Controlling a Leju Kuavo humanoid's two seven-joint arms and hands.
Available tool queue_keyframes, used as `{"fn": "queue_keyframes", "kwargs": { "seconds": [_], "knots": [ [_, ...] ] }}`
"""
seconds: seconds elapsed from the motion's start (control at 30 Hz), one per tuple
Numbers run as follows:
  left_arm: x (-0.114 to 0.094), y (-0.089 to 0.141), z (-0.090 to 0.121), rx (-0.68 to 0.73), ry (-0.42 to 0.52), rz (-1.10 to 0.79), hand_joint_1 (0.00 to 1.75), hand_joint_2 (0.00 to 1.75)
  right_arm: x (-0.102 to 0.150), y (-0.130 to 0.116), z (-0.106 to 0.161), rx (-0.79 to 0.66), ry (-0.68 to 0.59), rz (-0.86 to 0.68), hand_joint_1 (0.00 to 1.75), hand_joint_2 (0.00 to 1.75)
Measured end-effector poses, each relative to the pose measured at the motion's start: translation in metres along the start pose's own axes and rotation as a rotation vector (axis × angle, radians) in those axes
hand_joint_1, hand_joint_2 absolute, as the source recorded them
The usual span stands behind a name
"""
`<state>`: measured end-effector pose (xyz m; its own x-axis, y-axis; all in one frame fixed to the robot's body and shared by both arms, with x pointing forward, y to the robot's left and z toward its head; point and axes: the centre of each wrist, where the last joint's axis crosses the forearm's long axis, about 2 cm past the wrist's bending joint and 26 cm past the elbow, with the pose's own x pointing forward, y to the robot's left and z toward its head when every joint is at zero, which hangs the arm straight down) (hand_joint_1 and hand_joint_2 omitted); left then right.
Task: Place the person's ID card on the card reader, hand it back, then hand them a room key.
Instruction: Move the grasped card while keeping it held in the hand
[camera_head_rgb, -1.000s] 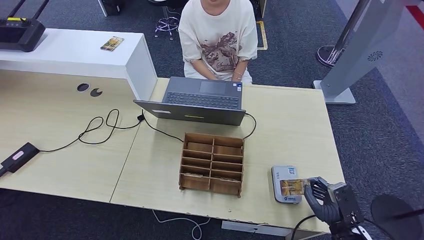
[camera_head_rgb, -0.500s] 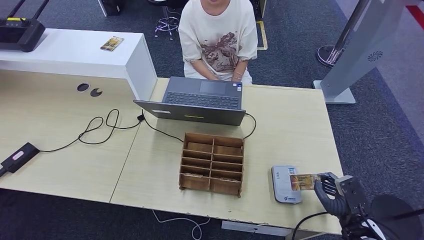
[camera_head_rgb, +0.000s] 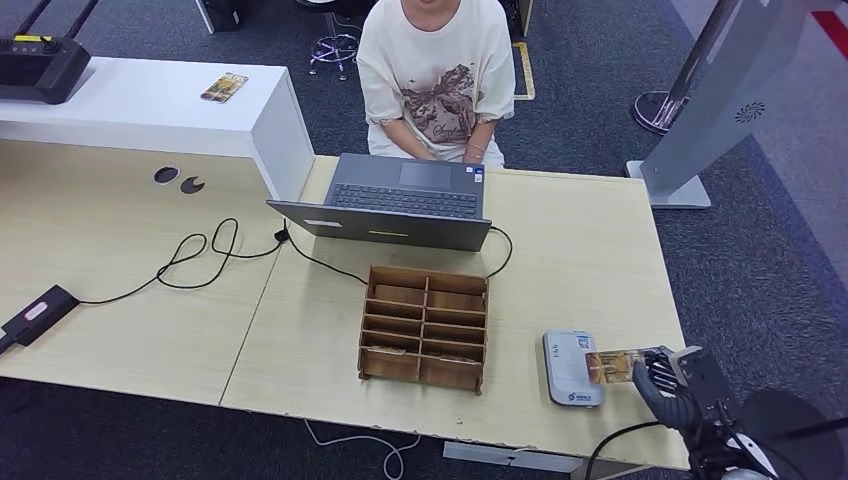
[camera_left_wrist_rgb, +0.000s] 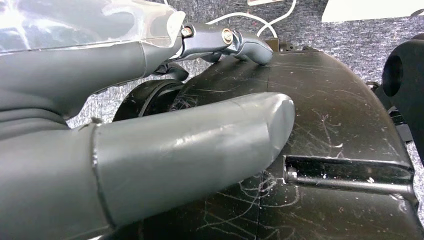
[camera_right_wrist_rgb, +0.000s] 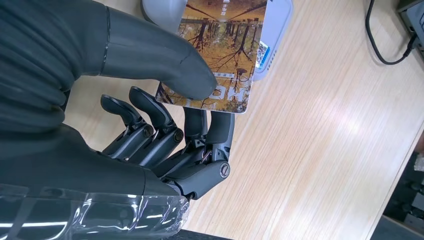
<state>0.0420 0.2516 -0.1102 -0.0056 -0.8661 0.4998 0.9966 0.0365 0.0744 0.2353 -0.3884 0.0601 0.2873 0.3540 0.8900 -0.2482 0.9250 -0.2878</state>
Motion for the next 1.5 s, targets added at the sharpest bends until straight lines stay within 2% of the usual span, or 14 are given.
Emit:
{"fn": "queue_keyframes", "kwargs": {
  "seconds": [0.53,0.97,1.5],
  "knots": [
    [0.000,0.002,0.000,-0.011,0.000,0.003,0.00,0.00,0.004,-0.007,-0.013,0.008,0.003,-0.020,1.75,1.75],
    [-0.001,0.003,0.000,-0.012,0.001,0.004,0.00,0.00,-0.002,-0.007,-0.014,0.001,0.037,-0.010,1.75,1.75],
    [-0.004,0.002,0.002,-0.002,-0.003,0.076,0.00,0.00,-0.013,-0.005,-0.012,0.066,0.104,0.044,1.75,1.75]
  ]
}}
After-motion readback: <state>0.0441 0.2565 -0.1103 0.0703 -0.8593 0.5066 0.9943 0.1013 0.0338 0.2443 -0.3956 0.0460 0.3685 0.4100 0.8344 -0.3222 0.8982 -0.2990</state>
